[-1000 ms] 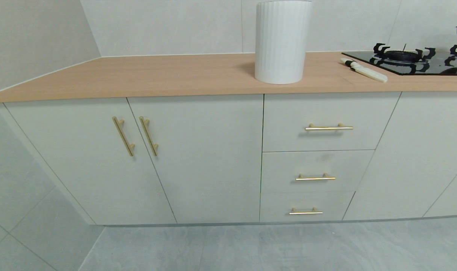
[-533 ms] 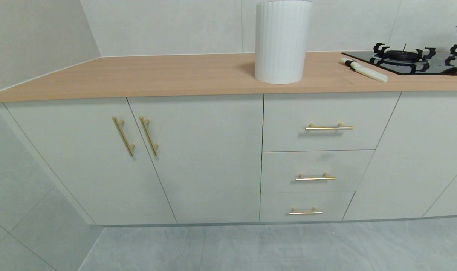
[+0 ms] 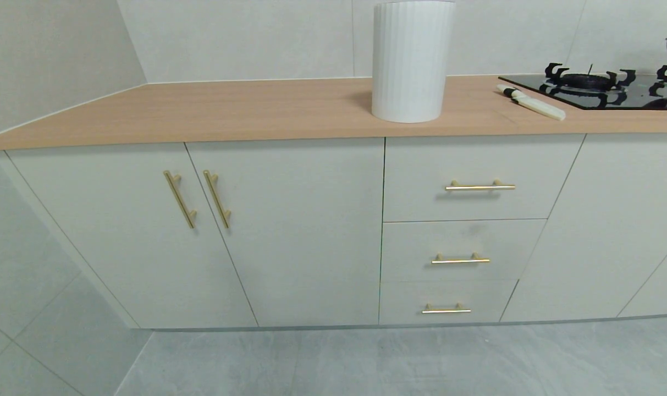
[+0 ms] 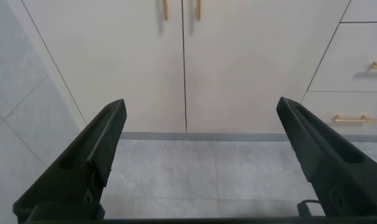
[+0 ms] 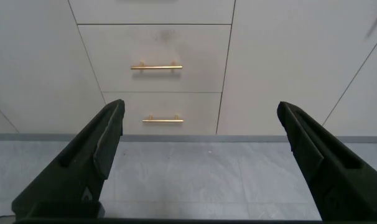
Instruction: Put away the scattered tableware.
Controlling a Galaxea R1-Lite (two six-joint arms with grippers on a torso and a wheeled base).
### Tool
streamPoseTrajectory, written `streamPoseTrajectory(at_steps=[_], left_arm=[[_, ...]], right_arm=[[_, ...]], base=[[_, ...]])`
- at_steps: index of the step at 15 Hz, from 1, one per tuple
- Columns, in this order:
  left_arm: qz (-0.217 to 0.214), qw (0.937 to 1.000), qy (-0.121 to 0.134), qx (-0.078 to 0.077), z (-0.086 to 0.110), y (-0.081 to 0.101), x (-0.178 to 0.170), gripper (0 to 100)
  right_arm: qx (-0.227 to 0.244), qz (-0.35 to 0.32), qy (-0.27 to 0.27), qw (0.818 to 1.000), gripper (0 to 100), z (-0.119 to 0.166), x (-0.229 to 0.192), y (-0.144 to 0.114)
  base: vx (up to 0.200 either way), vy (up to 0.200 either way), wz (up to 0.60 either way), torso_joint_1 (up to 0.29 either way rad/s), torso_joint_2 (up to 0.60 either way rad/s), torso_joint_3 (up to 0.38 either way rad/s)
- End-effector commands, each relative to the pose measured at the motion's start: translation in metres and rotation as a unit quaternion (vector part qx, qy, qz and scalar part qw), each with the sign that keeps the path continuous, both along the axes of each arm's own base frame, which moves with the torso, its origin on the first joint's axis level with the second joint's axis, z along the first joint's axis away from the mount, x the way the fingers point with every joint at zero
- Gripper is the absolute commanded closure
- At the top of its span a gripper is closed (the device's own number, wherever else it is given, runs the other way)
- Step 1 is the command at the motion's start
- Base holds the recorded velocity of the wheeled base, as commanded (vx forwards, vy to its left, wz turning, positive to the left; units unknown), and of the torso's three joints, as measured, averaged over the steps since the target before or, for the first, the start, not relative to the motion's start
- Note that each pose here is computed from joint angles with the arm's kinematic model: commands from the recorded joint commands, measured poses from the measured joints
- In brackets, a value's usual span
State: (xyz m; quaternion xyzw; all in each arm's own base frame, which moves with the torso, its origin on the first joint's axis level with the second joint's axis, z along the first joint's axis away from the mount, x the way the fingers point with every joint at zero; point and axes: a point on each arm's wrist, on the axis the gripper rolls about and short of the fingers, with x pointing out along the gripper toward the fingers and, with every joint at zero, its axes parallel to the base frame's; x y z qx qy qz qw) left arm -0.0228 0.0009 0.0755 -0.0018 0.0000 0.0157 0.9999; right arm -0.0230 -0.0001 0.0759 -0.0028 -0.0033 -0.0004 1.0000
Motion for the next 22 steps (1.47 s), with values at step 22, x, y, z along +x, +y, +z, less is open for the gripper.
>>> streamPoseTrajectory(at_steps=[22], left_arm=[[0.0, 1.0, 0.0, 0.001, 0.0, 0.0, 0.0, 0]], right_arm=[[0.001, 0.003, 0.002, 1.0, 0, -0.0001, 0.0002, 0.0001]], base=[[0.145, 0.0, 0.0, 0.001, 0.0, 0.003]])
